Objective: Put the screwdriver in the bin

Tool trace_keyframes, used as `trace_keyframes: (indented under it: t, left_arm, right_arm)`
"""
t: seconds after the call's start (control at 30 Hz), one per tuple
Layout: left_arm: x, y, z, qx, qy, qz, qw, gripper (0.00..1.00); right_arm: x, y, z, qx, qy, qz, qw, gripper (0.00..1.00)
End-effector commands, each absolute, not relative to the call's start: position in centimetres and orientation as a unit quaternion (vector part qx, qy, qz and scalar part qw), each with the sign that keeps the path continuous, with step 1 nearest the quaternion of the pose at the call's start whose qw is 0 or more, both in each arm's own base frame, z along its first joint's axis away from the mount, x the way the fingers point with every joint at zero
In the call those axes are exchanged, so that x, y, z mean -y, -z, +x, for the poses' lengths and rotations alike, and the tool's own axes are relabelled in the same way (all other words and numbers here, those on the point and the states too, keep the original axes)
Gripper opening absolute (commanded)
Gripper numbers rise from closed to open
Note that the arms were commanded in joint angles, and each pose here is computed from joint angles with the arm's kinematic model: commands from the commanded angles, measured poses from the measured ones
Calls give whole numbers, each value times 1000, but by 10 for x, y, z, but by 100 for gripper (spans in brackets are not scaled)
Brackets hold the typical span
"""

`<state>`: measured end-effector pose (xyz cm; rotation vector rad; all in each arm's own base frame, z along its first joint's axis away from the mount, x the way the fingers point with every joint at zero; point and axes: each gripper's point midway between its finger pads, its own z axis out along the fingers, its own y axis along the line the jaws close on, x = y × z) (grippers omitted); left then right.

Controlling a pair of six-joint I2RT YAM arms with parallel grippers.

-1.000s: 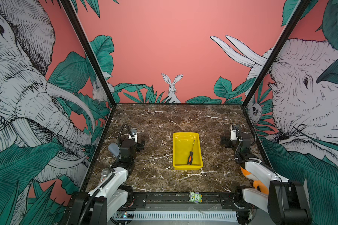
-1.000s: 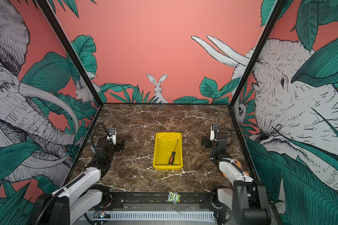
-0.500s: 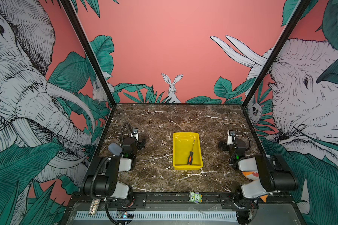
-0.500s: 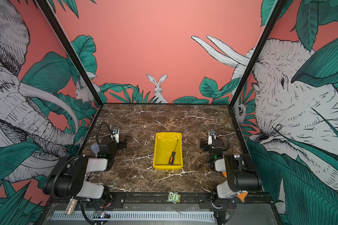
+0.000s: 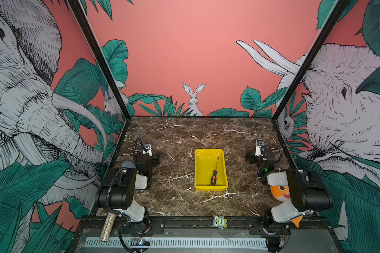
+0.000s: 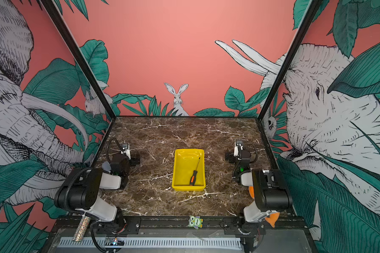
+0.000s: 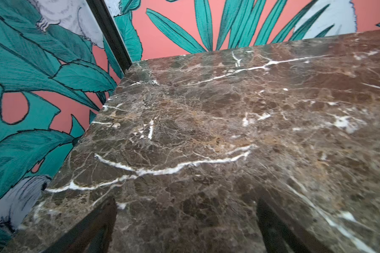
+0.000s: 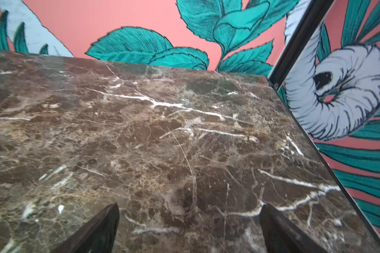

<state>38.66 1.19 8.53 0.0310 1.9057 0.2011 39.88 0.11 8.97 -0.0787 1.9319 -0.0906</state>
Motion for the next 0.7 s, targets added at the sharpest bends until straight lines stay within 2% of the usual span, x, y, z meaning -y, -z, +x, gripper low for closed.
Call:
trace_keyframes:
  t: [0.0, 0.2, 0.3, 0.67]
  left_arm:
    - [4, -96, 401, -816, -53, 46, 573, 100]
    - [23, -95, 401, -813, -18, 96, 573, 100]
    - [11, -95, 404, -819, -39, 65, 569, 100]
    - [11, -94, 403, -819, -38, 67, 568, 100]
  right_arm:
    - [6, -93, 400, -819, 48, -17, 571, 99]
    - [6, -93, 400, -819, 49, -17, 571, 99]
    - [6, -93, 399, -819, 49, -18, 571, 99]
    - [6, -93, 399, -819, 49, -17, 571, 99]
